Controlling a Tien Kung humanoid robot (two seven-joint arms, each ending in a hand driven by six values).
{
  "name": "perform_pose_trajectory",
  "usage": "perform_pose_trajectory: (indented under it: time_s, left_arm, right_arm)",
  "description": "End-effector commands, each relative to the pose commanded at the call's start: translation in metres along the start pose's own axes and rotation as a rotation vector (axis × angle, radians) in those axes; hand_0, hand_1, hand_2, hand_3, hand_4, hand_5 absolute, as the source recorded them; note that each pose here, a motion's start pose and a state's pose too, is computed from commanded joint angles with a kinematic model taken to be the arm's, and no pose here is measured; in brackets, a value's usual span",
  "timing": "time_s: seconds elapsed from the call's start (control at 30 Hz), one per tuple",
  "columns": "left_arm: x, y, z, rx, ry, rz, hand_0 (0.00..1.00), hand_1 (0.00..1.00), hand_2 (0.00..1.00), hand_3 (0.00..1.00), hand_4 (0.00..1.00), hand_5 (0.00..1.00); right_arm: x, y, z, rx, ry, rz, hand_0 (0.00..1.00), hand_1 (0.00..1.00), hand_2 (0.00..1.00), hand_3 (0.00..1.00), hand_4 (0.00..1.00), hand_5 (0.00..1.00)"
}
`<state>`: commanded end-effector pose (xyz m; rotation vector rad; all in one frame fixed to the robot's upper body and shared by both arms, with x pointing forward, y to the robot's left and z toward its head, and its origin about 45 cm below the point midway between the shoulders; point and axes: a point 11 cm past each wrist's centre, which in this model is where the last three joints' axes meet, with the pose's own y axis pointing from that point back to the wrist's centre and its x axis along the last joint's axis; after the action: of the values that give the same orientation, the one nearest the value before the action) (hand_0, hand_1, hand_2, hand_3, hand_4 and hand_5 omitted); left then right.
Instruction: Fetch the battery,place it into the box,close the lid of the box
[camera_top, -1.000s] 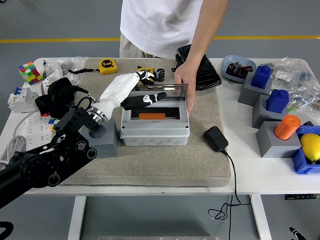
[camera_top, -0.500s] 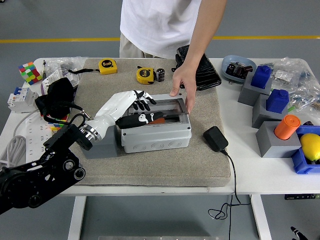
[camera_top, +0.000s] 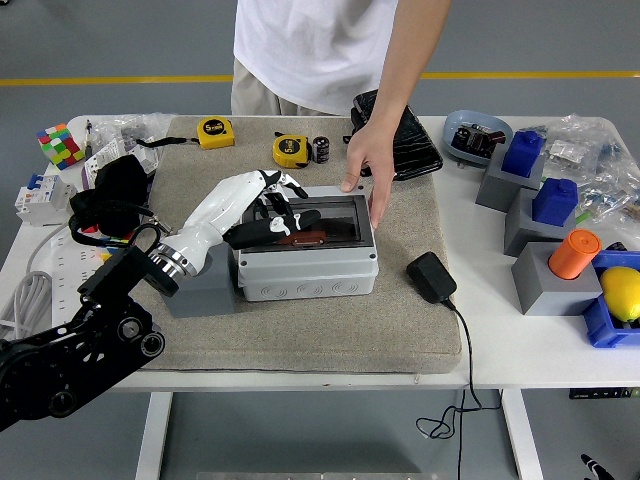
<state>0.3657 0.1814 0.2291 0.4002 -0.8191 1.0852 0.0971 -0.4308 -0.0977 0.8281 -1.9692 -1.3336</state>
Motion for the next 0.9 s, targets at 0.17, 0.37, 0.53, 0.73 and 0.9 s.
perform_pose_trajectory:
  time_s: [0.17, 0.37, 0.53, 0.73, 0.9]
  left_arm:
    - [0.031, -0.005, 0.009, -0.059, 0.036, 0.135, 0.320, 0.473, 0.489, 0.590, 0.998, 0.997]
    - [0.059, -0.009, 0.002, -0.059, 0.057, 0.253, 0.409, 0.569, 0.556, 0.613, 0.998, 0.990]
    - [0.083, -0.009, -0.016, 0.006, 0.108, 0.332, 0.500, 0.632, 0.616, 0.647, 0.998, 0.988]
    - [0.103, -0.002, -0.032, 0.051, 0.202, 0.407, 0.552, 0.665, 0.658, 0.670, 0.998, 0.986]
    - [0.116, 0.005, -0.038, 0.050, 0.252, 0.460, 0.590, 0.693, 0.689, 0.688, 0.998, 0.970]
  right_arm:
    - [0.000, 0.000, 0.000, 0.001, -0.001, 0.000, 0.659, 0.663, 0.671, 0.550, 0.953, 0.448]
    - [-0.001, 0.000, 0.000, 0.000, 0.000, 0.000, 0.659, 0.665, 0.671, 0.551, 0.954, 0.446]
    - [-0.001, 0.000, 0.000, -0.001, 0.000, 0.000, 0.659, 0.664, 0.671, 0.550, 0.953, 0.447]
    - [0.001, 0.000, 0.000, -0.005, -0.002, 0.005, 0.659, 0.664, 0.671, 0.550, 0.953, 0.448]
    - [0.002, 0.000, -0.001, -0.006, -0.006, 0.008, 0.658, 0.664, 0.671, 0.550, 0.954, 0.448]
